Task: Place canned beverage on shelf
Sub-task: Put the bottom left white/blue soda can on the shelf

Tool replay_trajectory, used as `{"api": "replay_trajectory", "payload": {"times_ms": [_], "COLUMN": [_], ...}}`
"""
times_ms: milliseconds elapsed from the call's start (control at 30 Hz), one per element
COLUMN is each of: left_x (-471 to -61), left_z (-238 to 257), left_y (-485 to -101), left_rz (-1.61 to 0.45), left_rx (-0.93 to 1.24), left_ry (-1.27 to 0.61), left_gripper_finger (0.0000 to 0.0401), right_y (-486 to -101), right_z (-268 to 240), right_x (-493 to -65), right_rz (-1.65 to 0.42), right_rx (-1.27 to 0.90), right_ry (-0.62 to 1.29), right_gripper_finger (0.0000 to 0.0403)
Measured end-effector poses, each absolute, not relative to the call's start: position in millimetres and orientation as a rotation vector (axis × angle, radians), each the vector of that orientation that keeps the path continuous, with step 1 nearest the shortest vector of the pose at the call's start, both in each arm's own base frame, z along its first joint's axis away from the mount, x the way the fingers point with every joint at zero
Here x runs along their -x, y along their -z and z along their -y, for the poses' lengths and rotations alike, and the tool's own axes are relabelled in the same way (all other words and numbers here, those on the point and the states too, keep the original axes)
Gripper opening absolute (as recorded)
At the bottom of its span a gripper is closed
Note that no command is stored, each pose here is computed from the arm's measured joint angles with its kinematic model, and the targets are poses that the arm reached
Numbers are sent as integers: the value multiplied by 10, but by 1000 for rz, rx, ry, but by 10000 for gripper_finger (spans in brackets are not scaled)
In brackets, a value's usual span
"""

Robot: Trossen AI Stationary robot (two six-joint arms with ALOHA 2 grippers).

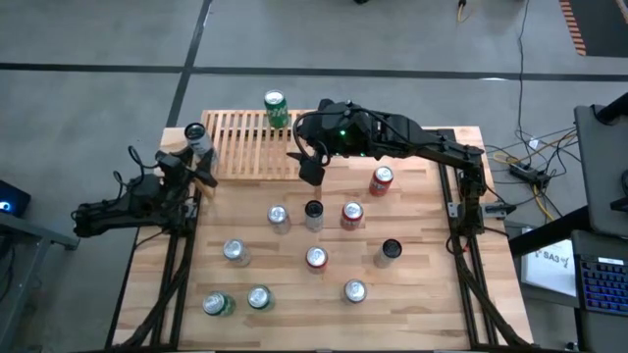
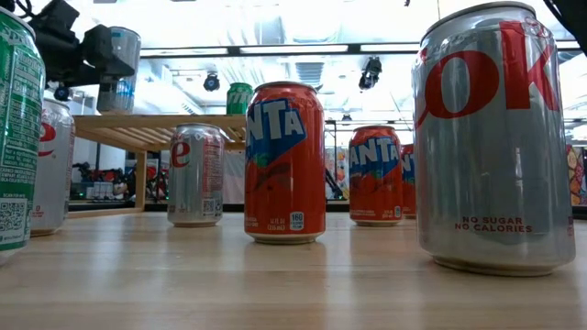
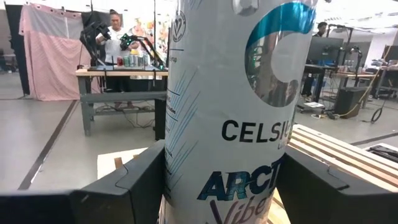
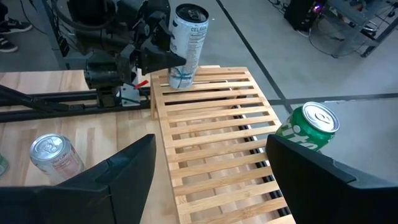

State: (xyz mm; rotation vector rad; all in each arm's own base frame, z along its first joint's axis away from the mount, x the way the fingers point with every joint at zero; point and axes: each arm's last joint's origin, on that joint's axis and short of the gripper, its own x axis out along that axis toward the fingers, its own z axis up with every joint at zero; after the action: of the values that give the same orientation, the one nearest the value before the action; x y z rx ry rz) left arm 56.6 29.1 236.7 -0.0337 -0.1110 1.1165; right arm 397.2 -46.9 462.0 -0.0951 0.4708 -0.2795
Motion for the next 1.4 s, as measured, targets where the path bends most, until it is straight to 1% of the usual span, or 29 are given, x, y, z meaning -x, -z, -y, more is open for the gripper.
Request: {"api": "replay_trajectory", "payload": {"times_ms": [533,833,1133,1400], "left_x": [-569,-559,-574,-590], "left_z": [-294,-302,-304,-306], "left_y": [-2346,-2329,-2320,-2309], "left_rz": [107,108,99,89], "left_rx": [51,57,52,51], "left_ry": [-1137,-1206,-1206,-1223], "left_gripper_finger": [237,237,238,250], "right_y": [-4619,-4619,-4619,-4619], "right_z": [469,469,469,467], "right_x": [-3973,-3973,-3973,-3974], "right_rz": [-473,-474,-474,-475], "right_rx": [103,111,114,117], "right_ry": [278,276,275,274], "right_gripper_finger": [292,292,292,292]}}
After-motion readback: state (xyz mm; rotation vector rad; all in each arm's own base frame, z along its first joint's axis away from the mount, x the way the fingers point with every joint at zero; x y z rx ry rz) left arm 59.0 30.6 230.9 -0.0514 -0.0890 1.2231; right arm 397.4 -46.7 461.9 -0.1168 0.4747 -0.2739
